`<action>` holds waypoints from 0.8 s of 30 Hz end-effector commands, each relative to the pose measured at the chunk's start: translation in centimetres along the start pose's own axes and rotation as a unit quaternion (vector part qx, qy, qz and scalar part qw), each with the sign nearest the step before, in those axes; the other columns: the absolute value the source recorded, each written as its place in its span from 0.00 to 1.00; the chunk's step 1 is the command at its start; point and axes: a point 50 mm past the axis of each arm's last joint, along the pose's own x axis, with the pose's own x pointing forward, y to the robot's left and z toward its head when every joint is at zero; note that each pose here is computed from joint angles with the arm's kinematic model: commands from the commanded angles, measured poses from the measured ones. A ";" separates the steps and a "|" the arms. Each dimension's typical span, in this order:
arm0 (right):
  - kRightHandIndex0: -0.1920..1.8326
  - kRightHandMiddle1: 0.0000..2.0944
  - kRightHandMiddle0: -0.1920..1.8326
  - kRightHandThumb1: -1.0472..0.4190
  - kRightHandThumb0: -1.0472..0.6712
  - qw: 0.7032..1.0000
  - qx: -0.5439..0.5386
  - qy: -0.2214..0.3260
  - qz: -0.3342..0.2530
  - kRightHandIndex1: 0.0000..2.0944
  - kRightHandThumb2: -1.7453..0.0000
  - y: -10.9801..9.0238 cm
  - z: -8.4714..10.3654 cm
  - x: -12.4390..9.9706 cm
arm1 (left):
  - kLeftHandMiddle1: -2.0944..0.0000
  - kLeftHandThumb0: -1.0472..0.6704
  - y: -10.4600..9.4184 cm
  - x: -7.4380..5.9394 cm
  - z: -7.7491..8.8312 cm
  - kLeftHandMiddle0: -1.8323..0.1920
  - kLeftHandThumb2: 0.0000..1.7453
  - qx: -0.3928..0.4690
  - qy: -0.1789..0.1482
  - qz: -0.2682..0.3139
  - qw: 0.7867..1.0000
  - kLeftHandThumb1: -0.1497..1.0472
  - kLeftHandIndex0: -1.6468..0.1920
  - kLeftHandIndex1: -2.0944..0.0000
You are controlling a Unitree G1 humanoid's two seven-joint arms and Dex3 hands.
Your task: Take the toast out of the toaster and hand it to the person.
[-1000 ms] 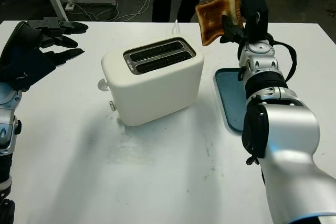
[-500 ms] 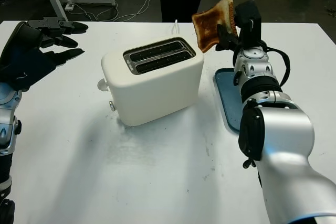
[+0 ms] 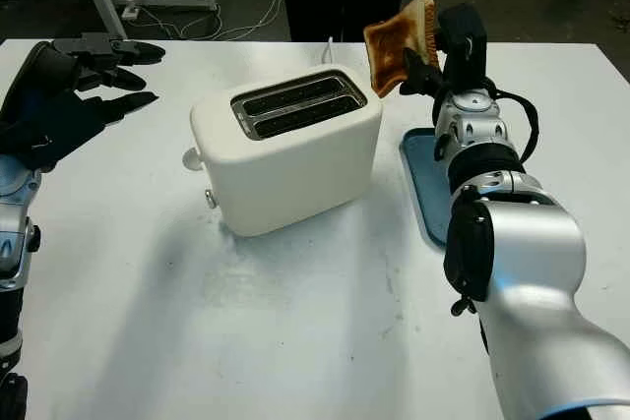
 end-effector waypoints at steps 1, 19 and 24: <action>0.40 0.83 0.17 0.09 0.49 1.000 -0.001 0.008 0.001 0.83 0.76 0.1 -0.5 0.0 | 0.61 0.46 0.0 -0.1 -0.1 0.65 0.04 0.004 0.001 0.000 1.000 0.89 0.49 0.91; 0.41 0.83 0.22 0.09 0.50 1.000 -0.009 0.005 -0.002 0.83 0.77 0.3 -0.6 0.0 | 0.60 0.45 0.0 -0.2 -0.3 0.65 0.04 0.005 0.004 0.003 1.000 0.89 0.50 0.91; 0.43 0.83 0.25 0.09 0.50 1.000 -0.006 0.002 0.002 0.83 0.76 0.3 -0.5 0.0 | 0.61 0.45 0.0 -0.2 -0.2 0.65 0.04 0.005 0.004 0.004 1.000 0.89 0.50 0.91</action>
